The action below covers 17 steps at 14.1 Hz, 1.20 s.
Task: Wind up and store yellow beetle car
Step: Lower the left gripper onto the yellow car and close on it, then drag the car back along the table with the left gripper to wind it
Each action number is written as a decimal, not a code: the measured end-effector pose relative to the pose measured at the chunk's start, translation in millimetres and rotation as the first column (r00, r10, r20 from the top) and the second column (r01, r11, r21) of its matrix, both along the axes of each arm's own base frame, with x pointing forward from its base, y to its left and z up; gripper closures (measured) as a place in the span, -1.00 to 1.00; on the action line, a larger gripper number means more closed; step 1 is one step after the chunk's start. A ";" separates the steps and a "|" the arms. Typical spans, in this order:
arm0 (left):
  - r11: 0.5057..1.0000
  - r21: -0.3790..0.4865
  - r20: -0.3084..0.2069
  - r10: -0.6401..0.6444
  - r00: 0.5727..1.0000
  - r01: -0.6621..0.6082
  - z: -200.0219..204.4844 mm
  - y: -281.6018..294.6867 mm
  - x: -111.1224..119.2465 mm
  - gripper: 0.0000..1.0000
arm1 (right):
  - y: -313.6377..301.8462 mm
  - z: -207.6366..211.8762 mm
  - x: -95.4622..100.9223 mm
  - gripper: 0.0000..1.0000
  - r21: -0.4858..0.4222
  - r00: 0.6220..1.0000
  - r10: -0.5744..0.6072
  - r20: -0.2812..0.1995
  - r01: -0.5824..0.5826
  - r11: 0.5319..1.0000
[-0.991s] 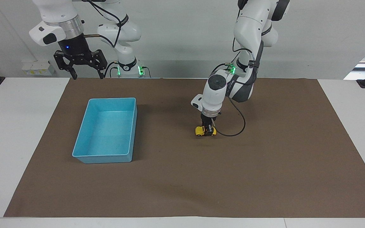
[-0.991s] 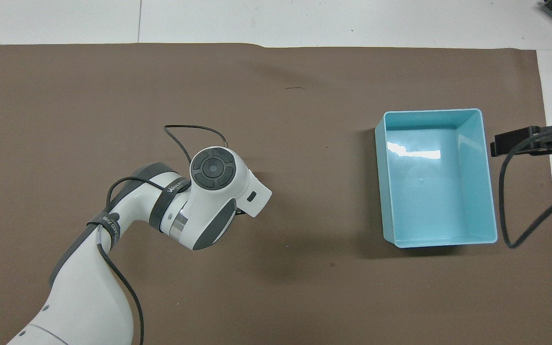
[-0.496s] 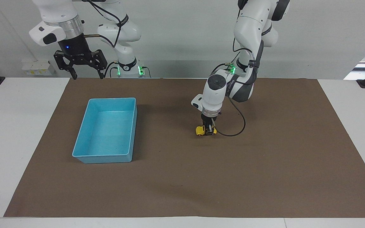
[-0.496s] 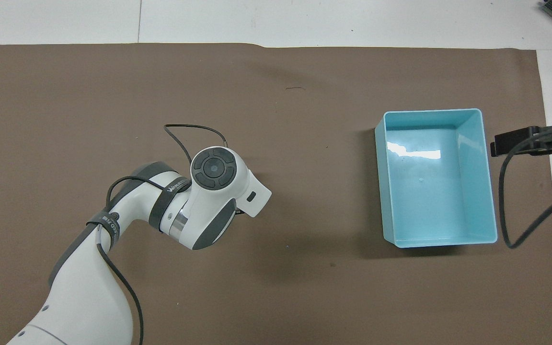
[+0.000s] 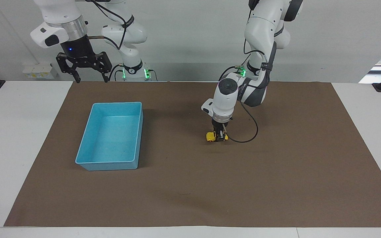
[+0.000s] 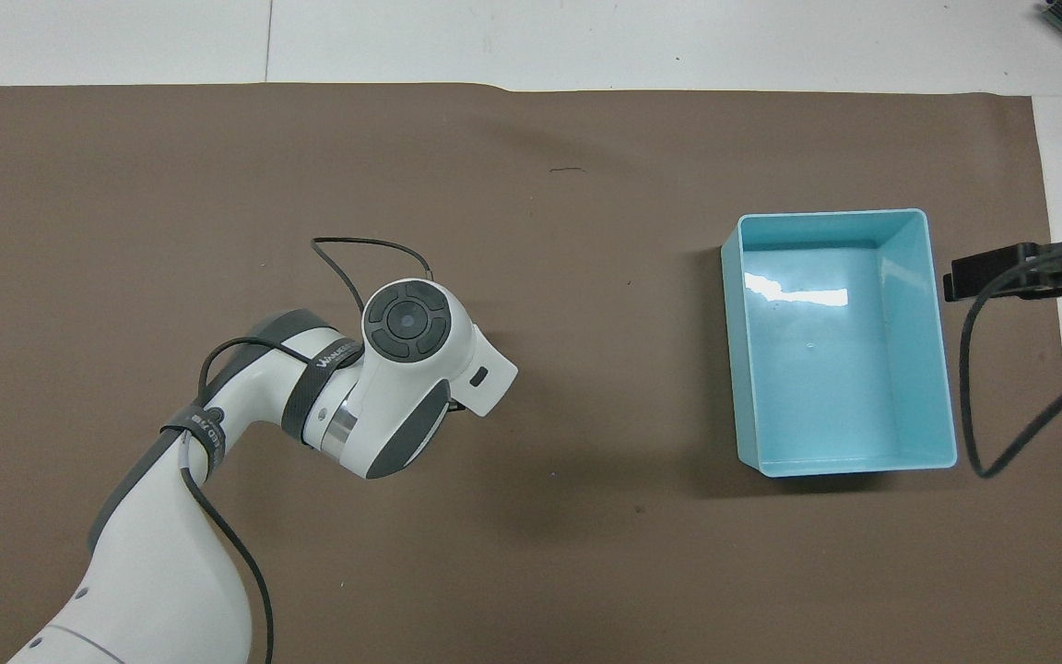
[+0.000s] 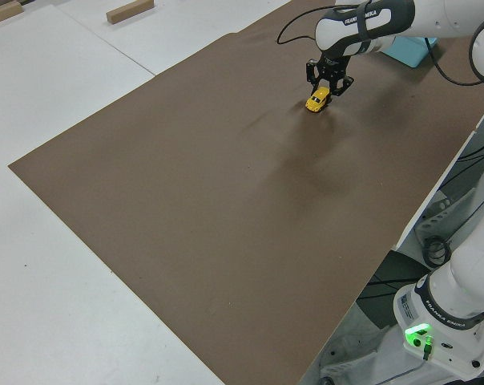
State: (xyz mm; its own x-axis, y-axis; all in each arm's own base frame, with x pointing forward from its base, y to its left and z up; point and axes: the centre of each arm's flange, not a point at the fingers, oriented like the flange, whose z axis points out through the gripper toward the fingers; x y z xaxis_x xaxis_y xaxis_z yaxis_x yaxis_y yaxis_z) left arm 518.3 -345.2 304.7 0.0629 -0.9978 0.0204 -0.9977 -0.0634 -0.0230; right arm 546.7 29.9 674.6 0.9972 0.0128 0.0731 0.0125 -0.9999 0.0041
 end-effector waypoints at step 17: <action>1.000 -0.005 0.025 0.016 1.000 -0.016 -0.9 65.0 6.7 0.09 | -0.1 0.0 0.0 -1.00 0.000 1.000 0.000 0.000 0.000 1.000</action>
State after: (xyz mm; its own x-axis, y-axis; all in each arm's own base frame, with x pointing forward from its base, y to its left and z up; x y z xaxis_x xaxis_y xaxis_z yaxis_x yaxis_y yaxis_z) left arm 525.0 -280.1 303.8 0.0783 -0.9966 0.0267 -0.9957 -0.0795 -0.0477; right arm 546.7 29.8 674.6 0.9972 0.0126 0.0731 0.0123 -0.9999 0.0041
